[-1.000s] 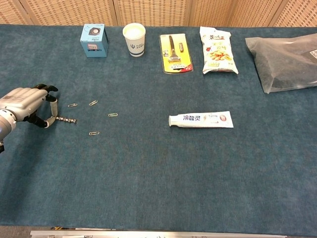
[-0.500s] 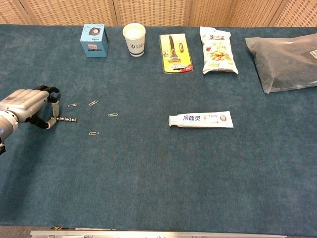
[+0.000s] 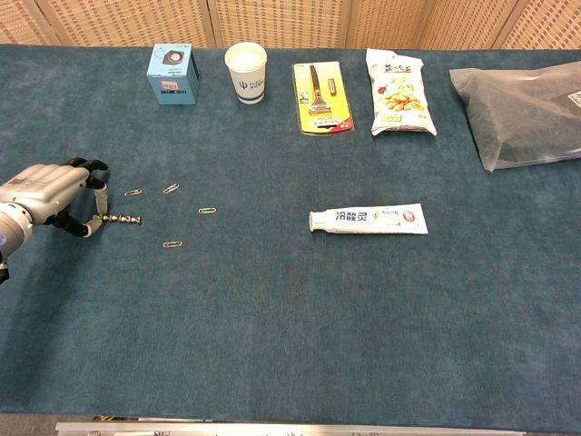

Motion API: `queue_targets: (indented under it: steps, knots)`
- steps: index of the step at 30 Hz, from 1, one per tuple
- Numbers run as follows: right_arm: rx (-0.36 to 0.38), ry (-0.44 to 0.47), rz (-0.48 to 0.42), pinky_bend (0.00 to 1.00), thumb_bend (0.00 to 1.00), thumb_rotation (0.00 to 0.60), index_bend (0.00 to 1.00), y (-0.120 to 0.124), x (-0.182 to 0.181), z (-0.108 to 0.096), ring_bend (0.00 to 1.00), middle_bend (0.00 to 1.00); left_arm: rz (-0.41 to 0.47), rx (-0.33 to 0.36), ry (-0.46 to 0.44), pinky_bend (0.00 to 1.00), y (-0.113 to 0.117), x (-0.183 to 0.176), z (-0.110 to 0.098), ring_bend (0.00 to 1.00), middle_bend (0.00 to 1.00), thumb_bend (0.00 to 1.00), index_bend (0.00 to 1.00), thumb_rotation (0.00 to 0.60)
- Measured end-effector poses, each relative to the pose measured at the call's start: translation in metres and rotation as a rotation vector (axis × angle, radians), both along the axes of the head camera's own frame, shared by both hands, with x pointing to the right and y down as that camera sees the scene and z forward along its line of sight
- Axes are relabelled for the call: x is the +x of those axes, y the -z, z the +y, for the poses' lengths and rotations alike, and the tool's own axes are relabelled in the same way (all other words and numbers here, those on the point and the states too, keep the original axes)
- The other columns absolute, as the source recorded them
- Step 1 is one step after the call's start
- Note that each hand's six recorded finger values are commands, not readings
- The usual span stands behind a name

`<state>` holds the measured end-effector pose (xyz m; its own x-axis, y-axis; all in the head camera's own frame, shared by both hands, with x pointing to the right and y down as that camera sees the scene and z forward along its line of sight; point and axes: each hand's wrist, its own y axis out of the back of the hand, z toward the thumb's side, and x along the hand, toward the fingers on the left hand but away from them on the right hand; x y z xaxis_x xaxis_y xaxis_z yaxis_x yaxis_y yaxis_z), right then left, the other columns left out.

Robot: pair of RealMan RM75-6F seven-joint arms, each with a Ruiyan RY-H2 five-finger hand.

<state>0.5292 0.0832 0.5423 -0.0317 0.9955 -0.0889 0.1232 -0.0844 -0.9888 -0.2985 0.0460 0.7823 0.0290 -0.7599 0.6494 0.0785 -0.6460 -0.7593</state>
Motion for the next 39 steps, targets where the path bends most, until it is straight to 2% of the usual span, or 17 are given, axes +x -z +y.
queue_targets:
  steps: [23, 39]
  knots:
    - [0.007, -0.001, -0.004, 0.33, 0.33, 0.600, 0.25, 0.002, 0.001, 0.000, 0.14, 0.17, 0.005, -0.003, 0.000, 0.15, -0.002, 0.004, -0.001, 0.00, 0.09, 0.37, 0.53, 0.600]
    - [0.009, 0.004, -0.008, 0.33, 0.33, 0.600, 0.25, 0.003, 0.000, 0.001, 0.14, 0.17, 0.044, 0.046, -0.031, 0.15, 0.021, 0.018, 0.000, 0.00, 0.09, 0.38, 0.55, 0.600]
